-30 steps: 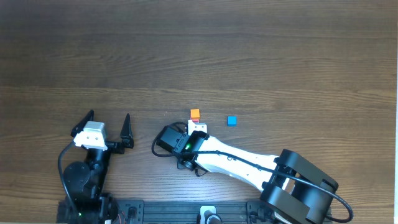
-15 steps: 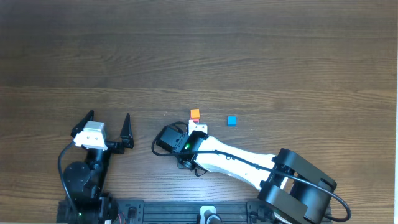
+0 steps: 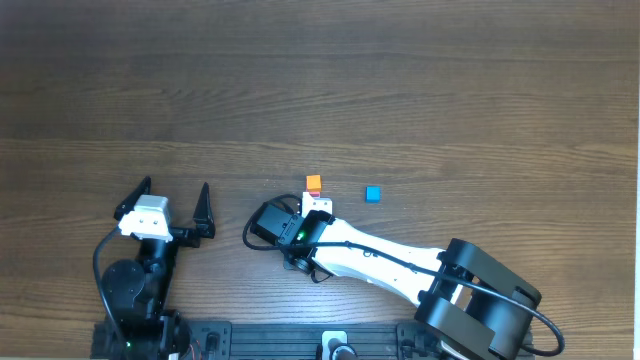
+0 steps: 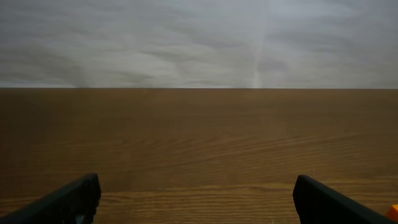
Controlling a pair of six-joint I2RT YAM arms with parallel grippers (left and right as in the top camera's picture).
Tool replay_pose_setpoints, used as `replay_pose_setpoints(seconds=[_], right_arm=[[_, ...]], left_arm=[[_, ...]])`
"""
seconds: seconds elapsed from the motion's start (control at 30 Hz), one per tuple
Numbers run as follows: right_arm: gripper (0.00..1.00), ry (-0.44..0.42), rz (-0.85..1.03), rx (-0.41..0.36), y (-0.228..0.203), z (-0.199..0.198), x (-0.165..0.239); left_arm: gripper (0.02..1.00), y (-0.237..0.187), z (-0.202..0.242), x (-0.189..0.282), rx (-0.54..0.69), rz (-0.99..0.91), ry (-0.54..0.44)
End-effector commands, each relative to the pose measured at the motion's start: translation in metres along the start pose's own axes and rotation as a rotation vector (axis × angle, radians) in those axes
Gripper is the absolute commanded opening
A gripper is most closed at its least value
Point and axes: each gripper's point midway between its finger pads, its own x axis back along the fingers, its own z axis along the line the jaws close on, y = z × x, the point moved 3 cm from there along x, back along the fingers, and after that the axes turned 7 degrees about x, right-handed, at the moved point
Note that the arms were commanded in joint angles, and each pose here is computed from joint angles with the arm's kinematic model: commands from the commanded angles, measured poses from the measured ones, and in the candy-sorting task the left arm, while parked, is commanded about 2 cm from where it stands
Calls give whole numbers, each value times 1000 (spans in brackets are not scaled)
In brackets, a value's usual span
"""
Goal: Stack Cubes
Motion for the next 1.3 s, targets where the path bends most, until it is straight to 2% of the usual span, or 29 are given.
replay_pose_setpoints(seconds=[0.03,0.47,0.63,0.83,1.0,1.3], right_arm=[[294,5,-8,6,2,6,0],[117,26,-6,5,2,9,7],[121,57,-82,15,16,10,51],[110,18,-154,32,39,-3,101],[64,20,-191,61,68,-3,127],[20,-7,-159,80,114,-5,117]], left_arm=[[1000,-1,3,0,-12,-4,14],[996,-1,3,0,-11,-3,14],[998,-1,3,0,-12,-4,14],[998,-1,3,0,-11,-3,14],[996,-1,3,0,-12,-3,14],[996,-1,3,0,-11,-4,14]])
